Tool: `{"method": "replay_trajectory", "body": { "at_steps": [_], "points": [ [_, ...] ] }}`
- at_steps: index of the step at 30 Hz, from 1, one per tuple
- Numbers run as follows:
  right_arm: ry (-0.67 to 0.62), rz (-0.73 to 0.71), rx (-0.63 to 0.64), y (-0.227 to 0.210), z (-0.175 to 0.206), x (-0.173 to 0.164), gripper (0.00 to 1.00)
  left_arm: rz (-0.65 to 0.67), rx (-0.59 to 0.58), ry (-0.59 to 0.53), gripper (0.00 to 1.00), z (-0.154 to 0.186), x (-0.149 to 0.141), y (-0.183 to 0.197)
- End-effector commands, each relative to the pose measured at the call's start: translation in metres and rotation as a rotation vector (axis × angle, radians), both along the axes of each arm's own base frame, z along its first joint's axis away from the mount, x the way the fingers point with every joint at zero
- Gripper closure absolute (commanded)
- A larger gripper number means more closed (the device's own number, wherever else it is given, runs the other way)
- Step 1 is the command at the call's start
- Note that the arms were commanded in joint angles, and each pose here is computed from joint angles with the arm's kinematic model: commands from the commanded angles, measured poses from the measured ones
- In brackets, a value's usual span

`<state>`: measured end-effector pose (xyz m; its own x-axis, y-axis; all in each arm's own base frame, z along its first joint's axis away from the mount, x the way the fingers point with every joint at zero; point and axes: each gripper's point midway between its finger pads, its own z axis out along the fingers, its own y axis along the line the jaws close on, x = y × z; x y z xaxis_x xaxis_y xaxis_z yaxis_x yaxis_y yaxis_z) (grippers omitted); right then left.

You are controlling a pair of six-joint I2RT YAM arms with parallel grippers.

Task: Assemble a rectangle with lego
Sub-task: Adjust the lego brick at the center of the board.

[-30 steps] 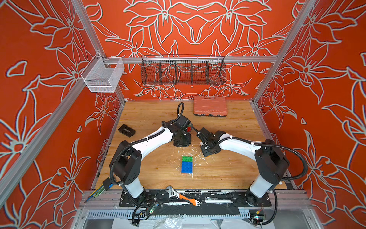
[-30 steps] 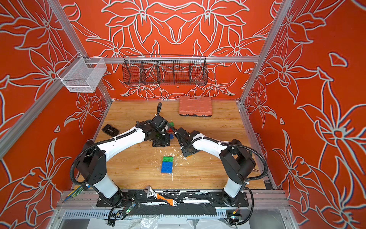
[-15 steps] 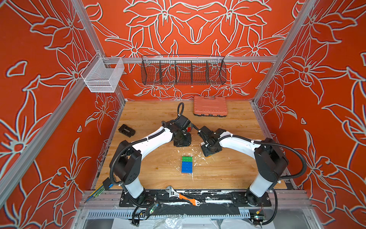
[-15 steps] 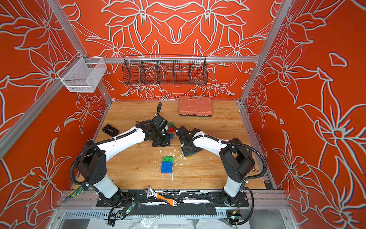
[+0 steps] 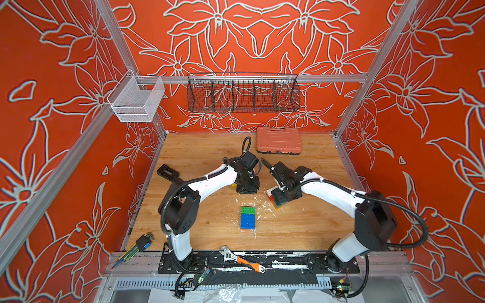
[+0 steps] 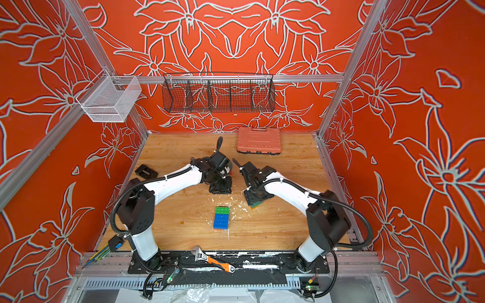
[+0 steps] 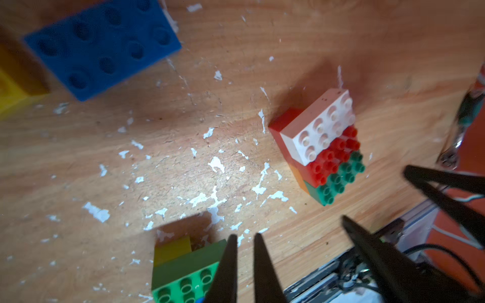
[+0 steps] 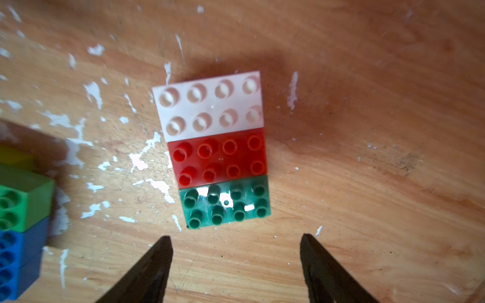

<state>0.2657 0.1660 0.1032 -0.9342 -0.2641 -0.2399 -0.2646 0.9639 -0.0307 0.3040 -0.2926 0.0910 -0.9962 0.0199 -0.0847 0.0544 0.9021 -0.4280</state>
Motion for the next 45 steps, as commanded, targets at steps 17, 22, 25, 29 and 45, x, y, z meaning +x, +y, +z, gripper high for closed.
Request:
{"method": "replay_trajectory", "body": {
  "at_steps": [17, 22, 25, 29, 45],
  "points": [
    [-0.114, -0.081, 0.219, -0.025, 0.034, 0.061, 0.28, -0.048, 0.033, 0.146, 1.0, -0.057, 0.005, -0.054],
    [-0.118, -0.08, 0.209, -0.029, 0.031, 0.058, 0.28, -0.07, 0.024, 0.156, 1.0, -0.062, 0.011, -0.071],
    [-0.122, -0.081, 0.21, -0.03, 0.031, 0.057, 0.28, -0.075, 0.022, 0.156, 0.98, -0.062, 0.015, -0.076],
    [-0.12, -0.081, 0.208, -0.03, 0.03, 0.056, 0.28, -0.081, 0.028, 0.154, 0.98, -0.062, 0.017, -0.078],
    [-0.131, -0.075, 0.218, -0.029, 0.035, 0.056, 0.29, -0.084, 0.093, 0.11, 0.89, -0.045, 0.025, -0.067]
  ]
}}
